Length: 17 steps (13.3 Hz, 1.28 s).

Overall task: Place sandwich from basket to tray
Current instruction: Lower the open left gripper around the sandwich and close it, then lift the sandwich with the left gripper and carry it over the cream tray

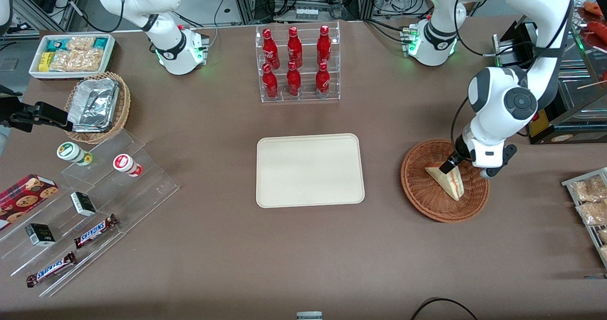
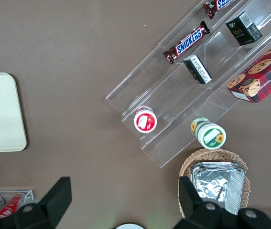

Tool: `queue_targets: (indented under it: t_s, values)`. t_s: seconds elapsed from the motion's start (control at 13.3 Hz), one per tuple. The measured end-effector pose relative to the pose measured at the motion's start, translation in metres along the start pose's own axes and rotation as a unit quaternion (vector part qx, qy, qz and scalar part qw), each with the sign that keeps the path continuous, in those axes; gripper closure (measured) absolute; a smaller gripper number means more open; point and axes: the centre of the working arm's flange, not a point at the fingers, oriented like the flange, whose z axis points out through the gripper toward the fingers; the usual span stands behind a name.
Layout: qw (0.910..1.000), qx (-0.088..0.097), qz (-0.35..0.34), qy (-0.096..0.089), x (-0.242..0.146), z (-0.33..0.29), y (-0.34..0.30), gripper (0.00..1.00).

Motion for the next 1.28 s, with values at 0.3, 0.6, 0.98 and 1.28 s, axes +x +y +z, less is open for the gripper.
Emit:
queue_targets:
  t_s: [0.3,0.6,0.98,1.28]
  values:
    - [1.0000,-0.006,-0.005,0.003,0.007,0.028,-0.001,0.00]
    - [1.0000,-0.004,-0.007,0.000,0.007,0.045,-0.002,0.05]
    - [1.0000,-0.002,0.002,-0.002,0.006,0.043,-0.002,0.48]
    - [0.9994,0.005,0.035,-0.006,0.008,0.022,0.000,0.69]
